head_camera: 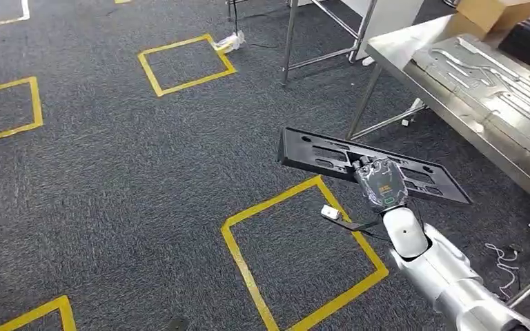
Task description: Take the parts from the cabinet and place them on the table.
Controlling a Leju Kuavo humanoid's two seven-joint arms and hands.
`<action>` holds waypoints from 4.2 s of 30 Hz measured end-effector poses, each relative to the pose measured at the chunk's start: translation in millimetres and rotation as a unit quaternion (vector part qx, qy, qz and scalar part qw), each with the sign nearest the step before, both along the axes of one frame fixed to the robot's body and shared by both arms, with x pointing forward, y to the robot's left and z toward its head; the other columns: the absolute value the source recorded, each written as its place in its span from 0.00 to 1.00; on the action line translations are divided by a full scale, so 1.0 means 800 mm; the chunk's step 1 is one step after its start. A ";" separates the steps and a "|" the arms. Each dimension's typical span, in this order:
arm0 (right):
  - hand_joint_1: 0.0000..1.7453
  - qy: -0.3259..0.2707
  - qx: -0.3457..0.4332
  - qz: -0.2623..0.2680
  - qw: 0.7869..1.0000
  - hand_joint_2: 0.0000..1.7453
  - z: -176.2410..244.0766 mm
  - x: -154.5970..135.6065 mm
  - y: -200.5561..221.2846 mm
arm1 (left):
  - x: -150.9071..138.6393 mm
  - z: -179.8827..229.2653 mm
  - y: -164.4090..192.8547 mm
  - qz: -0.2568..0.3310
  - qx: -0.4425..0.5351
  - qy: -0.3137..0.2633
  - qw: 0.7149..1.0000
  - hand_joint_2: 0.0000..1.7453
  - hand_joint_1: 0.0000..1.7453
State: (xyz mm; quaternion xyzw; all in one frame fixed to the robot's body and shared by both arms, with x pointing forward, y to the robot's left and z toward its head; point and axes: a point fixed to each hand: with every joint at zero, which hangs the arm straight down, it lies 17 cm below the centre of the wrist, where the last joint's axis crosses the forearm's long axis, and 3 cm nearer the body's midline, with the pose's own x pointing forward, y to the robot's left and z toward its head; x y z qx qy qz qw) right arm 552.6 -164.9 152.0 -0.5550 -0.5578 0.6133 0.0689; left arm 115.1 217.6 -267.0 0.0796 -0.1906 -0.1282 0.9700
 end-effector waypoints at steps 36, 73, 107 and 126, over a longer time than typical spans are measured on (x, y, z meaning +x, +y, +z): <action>1.00 -0.004 -0.018 -0.018 1.000 1.00 0.007 0.016 -0.027 | 0.010 0.003 -0.012 -0.005 -0.008 -0.004 1.000 1.00 0.00; 1.00 -0.017 -0.119 0.038 0.992 1.00 0.013 0.025 0.052 | -0.017 -0.003 -0.021 0.034 -0.002 0.054 0.998 1.00 0.00; 1.00 -0.039 -0.181 0.102 0.977 1.00 0.035 0.018 0.124 | -0.019 -0.003 -0.022 0.032 -0.004 0.051 0.998 1.00 0.00; 1.00 -0.085 -0.178 0.079 0.977 1.00 0.104 0.047 0.112 | -0.022 -0.004 -0.019 0.035 -0.003 0.054 0.998 1.00 0.00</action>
